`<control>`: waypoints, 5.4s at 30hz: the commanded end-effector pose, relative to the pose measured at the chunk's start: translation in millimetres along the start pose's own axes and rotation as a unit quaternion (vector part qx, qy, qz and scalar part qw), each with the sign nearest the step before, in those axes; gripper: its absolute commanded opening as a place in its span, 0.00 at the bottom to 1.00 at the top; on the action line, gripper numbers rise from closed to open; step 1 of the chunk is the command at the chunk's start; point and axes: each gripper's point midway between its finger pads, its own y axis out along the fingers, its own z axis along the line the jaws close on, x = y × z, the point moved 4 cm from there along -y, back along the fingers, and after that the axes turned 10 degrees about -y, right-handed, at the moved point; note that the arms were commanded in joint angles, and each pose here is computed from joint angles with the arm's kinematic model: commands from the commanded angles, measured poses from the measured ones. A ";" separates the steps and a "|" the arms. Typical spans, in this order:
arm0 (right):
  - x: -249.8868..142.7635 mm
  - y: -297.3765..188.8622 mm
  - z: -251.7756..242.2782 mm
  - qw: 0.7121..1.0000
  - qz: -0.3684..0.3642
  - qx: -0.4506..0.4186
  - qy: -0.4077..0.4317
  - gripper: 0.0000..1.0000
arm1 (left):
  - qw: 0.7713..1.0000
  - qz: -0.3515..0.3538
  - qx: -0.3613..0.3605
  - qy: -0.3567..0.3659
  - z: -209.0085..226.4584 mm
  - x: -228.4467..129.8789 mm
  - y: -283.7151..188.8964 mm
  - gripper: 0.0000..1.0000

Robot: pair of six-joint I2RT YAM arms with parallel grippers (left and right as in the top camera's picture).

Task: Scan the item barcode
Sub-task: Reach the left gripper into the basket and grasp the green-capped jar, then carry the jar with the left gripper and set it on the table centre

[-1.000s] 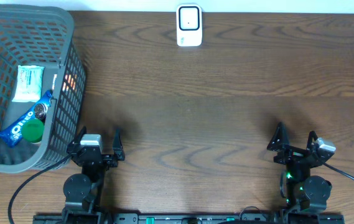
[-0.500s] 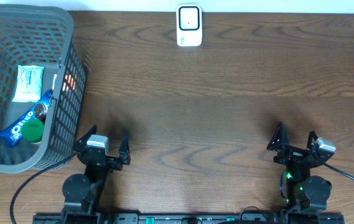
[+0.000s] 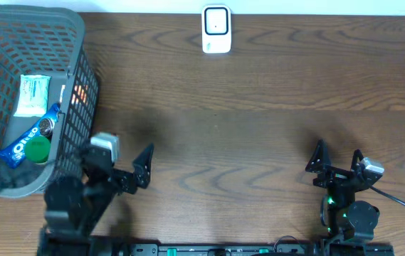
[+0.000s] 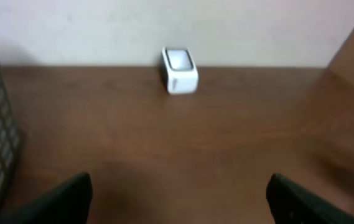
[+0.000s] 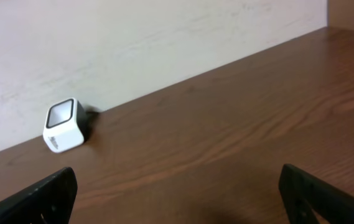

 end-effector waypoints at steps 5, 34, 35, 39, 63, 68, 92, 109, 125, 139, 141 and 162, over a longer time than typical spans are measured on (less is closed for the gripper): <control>0.4 -0.3 -2.3 1.000 -0.002 -0.007 0.003 0.99 | 0.997 0.081 0.000 0.000 -32.1 58.4 -24.0 0.90; 0.2 -0.3 -2.3 1.000 -0.002 -0.007 0.003 0.99 | 0.819 0.055 0.476 -0.314 120.4 183.7 -42.1 0.90; 0.4 -0.3 -2.3 1.000 -0.002 -0.007 0.003 0.99 | 0.805 0.054 0.491 -0.330 132.7 181.0 -44.9 0.90; 0.2 -0.3 -2.3 1.000 -0.002 -0.007 0.003 0.99 | 0.747 0.051 0.536 -0.389 175.4 167.3 -54.6 0.90; 0.4 -0.3 -2.3 1.000 -0.002 -0.007 0.003 0.99 | 0.648 0.174 0.590 -0.449 273.6 14.7 -18.8 0.90; 0.4 -0.3 -2.3 1.000 -0.002 -0.007 0.003 0.99 | 0.638 0.181 0.594 -0.456 281.0 -7.1 -19.5 0.90; 0.4 -0.3 -2.3 1.000 -0.002 -0.007 0.003 0.99 | 0.664 0.182 0.570 -0.449 289.0 -20.9 -5.8 0.98; 0.2 -0.3 -2.3 1.000 -0.002 -0.007 0.003 0.99 | 0.693 0.122 0.562 -0.434 265.3 13.2 -24.2 0.98; 0.4 -0.3 -2.3 1.000 -0.002 -0.007 0.003 0.99 | 0.656 0.232 0.534 -0.481 299.5 -49.3 18.8 0.98; 0.4 -0.3 -2.3 1.000 -0.002 -0.007 0.003 0.99 | 0.637 0.285 0.530 -0.482 308.8 -78.5 27.5 0.64; 0.4 -0.3 -2.3 1.000 -0.002 -0.007 0.003 0.99 | 0.639 0.290 0.528 -0.478 308.1 -78.6 26.9 0.61; 0.2 -0.3 -2.3 1.000 -0.002 -0.007 0.003 0.99 | 0.856 -0.005 0.353 -0.377 135.1 169.4 -40.8 0.61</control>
